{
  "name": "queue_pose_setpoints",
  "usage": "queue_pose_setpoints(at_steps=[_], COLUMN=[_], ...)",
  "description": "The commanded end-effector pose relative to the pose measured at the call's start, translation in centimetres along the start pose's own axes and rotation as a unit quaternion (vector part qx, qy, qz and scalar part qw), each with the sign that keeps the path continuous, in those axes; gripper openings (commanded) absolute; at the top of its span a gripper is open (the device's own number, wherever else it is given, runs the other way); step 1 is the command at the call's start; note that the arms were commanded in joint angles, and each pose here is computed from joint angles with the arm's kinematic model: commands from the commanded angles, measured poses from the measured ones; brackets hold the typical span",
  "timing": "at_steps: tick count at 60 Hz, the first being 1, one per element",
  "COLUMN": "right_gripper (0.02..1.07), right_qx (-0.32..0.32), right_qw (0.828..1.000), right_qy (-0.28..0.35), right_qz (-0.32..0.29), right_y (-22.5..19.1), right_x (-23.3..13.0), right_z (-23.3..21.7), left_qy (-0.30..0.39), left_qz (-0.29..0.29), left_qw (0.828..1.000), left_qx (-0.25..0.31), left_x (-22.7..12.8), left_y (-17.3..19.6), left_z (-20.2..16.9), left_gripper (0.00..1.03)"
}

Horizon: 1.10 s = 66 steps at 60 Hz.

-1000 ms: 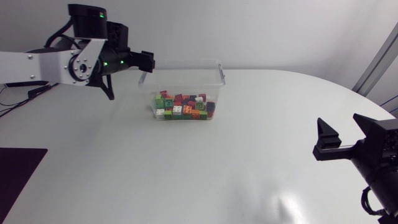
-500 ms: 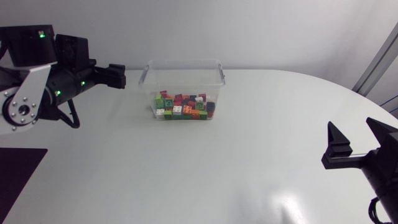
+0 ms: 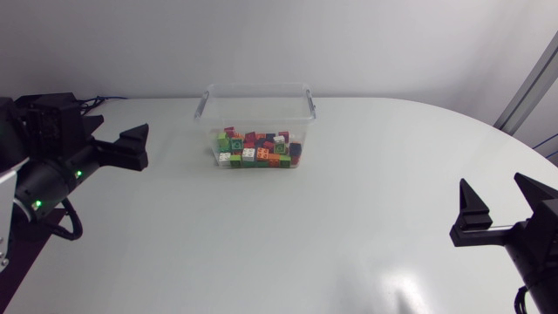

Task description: Place the duplo bricks in the container

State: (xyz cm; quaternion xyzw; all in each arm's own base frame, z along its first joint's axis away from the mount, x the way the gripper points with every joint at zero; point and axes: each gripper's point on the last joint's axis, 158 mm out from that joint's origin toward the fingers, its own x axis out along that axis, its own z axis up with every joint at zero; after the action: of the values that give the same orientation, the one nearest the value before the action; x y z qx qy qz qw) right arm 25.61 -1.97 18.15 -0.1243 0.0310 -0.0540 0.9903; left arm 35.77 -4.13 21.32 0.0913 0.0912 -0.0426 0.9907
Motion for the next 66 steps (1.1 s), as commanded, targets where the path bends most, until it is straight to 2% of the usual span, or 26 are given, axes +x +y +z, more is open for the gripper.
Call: queue_pose_setpoints(at_steps=[1, 28, 66], right_gripper=[1.01, 1.02, 1.02], right_qx=[-0.015, -0.017, 0.074], right_qw=[1.0, 1.0, 0.997], right_qy=[0.013, 0.013, 0.001], right_qz=[-0.003, -0.01, 0.03], right_y=[0.0, -0.1, 1.6], right_x=[0.0, -0.6, -0.3], right_z=[-1.4, -2.2, -2.5], left_qy=[-0.005, -0.042, -0.055], left_qz=[0.006, 0.028, 0.031], left_qw=[1.0, 0.999, 0.996], left_qx=[0.007, 0.004, -0.059], left_x=[-0.9, -5.7, -8.4], left_y=[0.3, 1.0, 1.5], left_z=[-1.1, -4.7, -7.1], left_gripper=[0.98, 0.96, 0.93])
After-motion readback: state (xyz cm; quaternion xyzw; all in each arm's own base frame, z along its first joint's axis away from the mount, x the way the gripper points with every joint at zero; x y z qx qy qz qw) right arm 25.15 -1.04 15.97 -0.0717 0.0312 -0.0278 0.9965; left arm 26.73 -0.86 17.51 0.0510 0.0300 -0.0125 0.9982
